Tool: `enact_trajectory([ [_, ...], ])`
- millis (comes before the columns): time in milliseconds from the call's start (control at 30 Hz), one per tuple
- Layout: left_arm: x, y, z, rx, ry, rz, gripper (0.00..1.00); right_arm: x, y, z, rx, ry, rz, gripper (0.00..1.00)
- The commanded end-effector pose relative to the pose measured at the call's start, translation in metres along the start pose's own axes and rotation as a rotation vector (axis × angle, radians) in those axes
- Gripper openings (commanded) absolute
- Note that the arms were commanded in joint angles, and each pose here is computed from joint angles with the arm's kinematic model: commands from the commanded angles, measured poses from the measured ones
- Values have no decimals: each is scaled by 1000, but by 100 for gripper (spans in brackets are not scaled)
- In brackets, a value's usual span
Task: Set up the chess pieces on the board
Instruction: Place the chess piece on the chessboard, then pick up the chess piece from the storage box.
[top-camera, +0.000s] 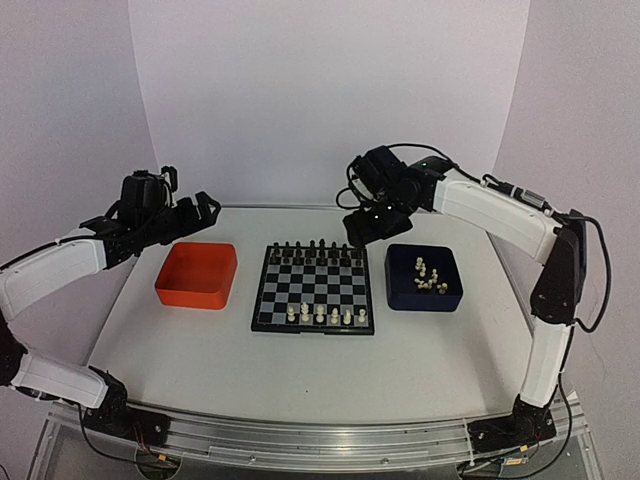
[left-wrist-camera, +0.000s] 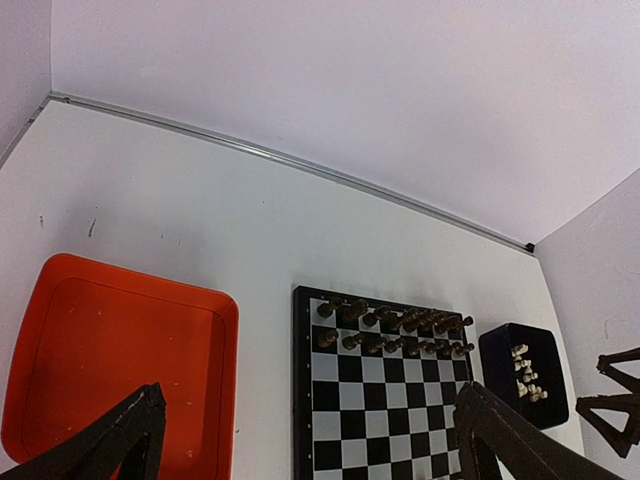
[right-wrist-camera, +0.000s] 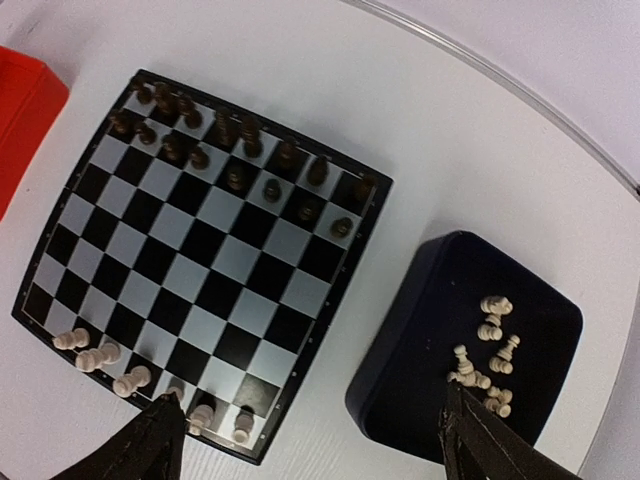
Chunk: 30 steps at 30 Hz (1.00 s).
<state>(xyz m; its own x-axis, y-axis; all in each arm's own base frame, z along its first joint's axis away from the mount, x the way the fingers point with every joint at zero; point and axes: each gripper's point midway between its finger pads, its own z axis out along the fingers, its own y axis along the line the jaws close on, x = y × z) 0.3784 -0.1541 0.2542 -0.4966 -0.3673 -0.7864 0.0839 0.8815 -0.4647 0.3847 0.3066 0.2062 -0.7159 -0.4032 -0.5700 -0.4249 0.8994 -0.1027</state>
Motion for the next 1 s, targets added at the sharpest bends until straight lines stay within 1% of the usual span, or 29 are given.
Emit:
enact_trajectory([
  [0,-40,-18,-8,35,-104,26,100,-10,-46,-36,68,-118,141,85],
  [167,-45,-25,7,52,-104,39,100,10,-81,-39,132,-111,203,88],
  [400,-48,-28,35,54,-96,43,100,35,-128,-27,161,-53,323,89],
  [600,-54,-31,60,49,-92,42,100,46,-155,-8,99,9,409,88],
  [767,-66,-36,68,34,-92,36,100,55,-167,3,61,46,452,88],
  [833,-71,-38,71,27,-91,40,100,55,-167,9,46,59,418,87],
  [967,-74,-40,78,28,-94,63,100,56,-157,32,-11,106,258,82],
])
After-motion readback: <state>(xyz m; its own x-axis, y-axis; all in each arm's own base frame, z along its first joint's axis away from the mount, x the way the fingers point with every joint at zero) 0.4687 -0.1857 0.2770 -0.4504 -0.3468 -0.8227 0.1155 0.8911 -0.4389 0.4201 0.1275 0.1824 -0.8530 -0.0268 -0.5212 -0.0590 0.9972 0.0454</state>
